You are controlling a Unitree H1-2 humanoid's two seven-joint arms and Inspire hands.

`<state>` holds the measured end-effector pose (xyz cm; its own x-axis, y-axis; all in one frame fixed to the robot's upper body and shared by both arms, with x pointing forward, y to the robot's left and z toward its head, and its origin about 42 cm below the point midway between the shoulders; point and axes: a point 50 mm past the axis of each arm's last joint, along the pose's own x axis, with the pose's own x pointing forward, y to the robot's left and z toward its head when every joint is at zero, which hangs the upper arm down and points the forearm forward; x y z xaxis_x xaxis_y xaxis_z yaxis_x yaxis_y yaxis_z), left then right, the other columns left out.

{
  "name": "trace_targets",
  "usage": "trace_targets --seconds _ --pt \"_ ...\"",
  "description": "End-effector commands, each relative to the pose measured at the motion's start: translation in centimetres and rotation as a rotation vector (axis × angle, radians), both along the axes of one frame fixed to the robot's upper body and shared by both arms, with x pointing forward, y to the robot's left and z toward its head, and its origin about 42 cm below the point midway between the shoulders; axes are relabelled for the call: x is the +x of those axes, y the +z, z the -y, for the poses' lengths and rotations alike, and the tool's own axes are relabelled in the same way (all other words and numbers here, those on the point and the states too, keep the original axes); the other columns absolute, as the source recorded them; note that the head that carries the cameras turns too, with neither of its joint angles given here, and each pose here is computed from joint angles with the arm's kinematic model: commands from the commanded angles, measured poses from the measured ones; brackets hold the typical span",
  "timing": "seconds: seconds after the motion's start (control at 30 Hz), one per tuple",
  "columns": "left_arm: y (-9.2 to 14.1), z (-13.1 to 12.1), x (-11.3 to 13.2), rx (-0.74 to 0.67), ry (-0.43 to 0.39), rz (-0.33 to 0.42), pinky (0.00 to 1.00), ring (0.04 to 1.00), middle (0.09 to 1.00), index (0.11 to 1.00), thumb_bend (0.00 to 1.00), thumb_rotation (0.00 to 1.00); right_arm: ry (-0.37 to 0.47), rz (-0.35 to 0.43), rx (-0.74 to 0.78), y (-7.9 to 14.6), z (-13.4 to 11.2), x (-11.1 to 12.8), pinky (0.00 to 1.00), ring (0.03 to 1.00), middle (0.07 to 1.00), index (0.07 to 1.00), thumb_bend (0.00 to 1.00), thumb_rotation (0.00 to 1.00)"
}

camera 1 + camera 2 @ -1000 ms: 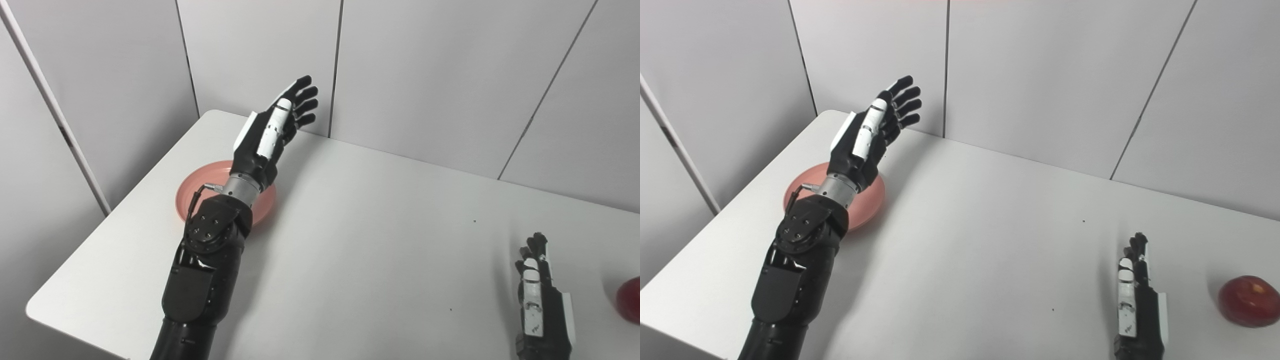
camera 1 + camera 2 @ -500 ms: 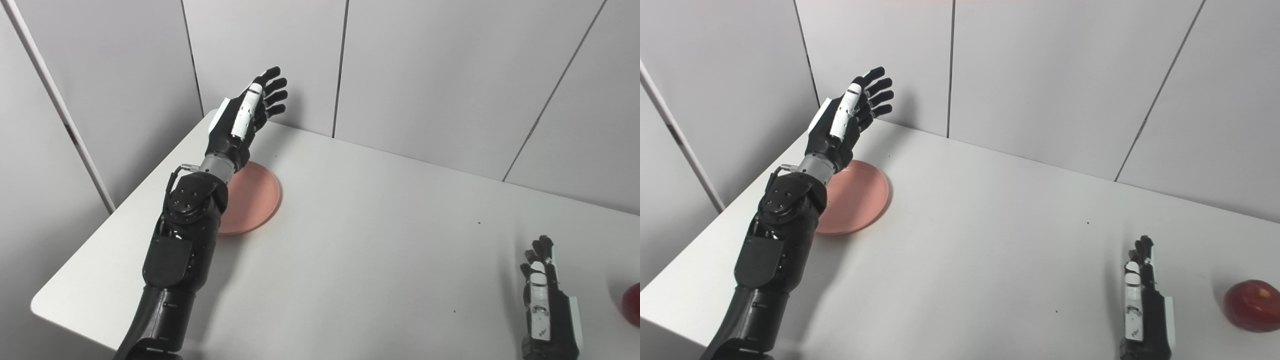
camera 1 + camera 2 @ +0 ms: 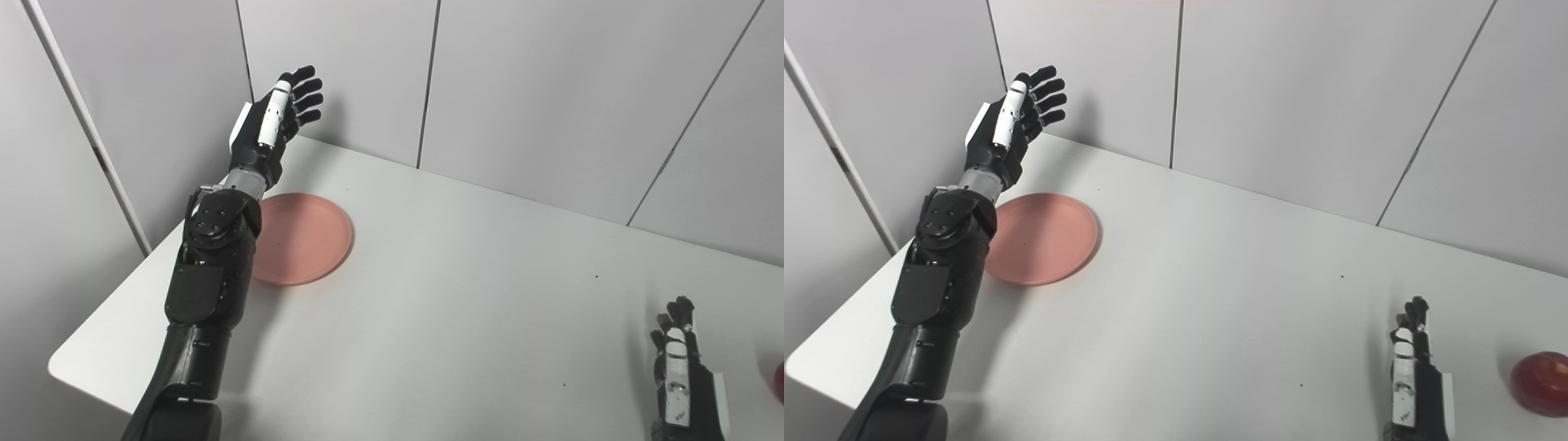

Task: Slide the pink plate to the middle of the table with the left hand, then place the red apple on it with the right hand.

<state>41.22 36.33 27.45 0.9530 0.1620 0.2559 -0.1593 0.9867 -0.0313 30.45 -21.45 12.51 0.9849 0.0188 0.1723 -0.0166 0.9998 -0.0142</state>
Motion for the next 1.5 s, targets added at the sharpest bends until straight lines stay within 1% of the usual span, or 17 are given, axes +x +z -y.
trace_targets --seconds 0.0,0.13,0.2,0.3,0.47,0.67,0.97,1.13,1.27,1.4,1.47 --pt "3.4 -1.4 0.7 0.047 0.023 0.092 0.82 0.847 0.847 0.822 0.35 1.0 0.005 0.012 -0.003 0.3 0.4 -0.1 1.0 1.0 1.0 1.0 0.05 1.0" --pt "3.0 -3.2 0.7 0.043 0.021 0.079 0.82 0.85 0.848 0.823 0.34 1.0 0.008 0.016 -0.004 0.3 0.6 -0.1 1.0 1.0 1.0 1.0 0.04 1.0" --pt "2.8 -3.9 0.6 0.024 0.026 0.072 0.82 0.844 0.838 0.814 0.33 1.0 0.011 0.014 -0.004 0.2 0.6 -0.1 1.0 1.0 1.0 1.0 0.05 1.0" --pt "2.4 -4.7 0.5 -0.001 0.045 0.061 0.82 0.829 0.826 0.807 0.32 1.0 0.011 0.013 0.001 0.3 0.7 -0.2 1.0 1.0 1.0 1.0 0.04 1.0" --pt "1.8 -6.1 0.3 -0.007 0.075 0.043 0.82 0.831 0.832 0.813 0.31 1.0 0.015 0.018 -0.009 0.3 0.8 -0.1 1.0 1.0 1.0 1.0 0.02 1.0" --pt "1.1 -7.6 0.3 -0.02 0.072 0.022 0.84 0.847 0.842 0.821 0.32 1.0 0.006 0.006 -0.001 0.5 0.7 -0.1 1.0 1.0 1.0 1.0 0.02 1.0" --pt "0.4 -9.0 -0.1 -0.049 0.1 -0.001 0.84 0.844 0.838 0.815 0.32 1.0 0.004 0.013 0.004 0.8 0.7 -0.2 1.0 1.0 1.0 1.0 0.0 1.0" --pt "-0.5 -9.7 -0.4 -0.054 0.125 -0.015 0.83 0.834 0.829 0.806 0.31 1.0 0.004 0.012 0.004 0.7 0.9 -0.1 1.0 1.0 1.0 1.0 0.0 1.0" --pt "-1.2 -10.2 -0.6 -0.056 0.131 -0.034 0.84 0.844 0.842 0.816 0.29 1.0 0.015 0.016 0.004 0.7 1.0 -0.1 1.0 1.0 1.0 1.0 0.01 1.0" --pt "-2.0 -10.4 -0.6 -0.095 0.133 -0.054 0.85 0.851 0.844 0.816 0.29 1.0 0.017 0.024 0.008 0.7 0.9 -0.1 1.0 1.0 1.0 1.0 0.0 1.0" --pt "-2.5 -10.5 -0.7 -0.072 0.137 -0.068 0.85 0.85 0.847 0.821 0.29 1.0 0.018 0.019 0.008 0.8 0.9 -0.1 1.0 1.0 1.0 1.0 0.0 1.0"
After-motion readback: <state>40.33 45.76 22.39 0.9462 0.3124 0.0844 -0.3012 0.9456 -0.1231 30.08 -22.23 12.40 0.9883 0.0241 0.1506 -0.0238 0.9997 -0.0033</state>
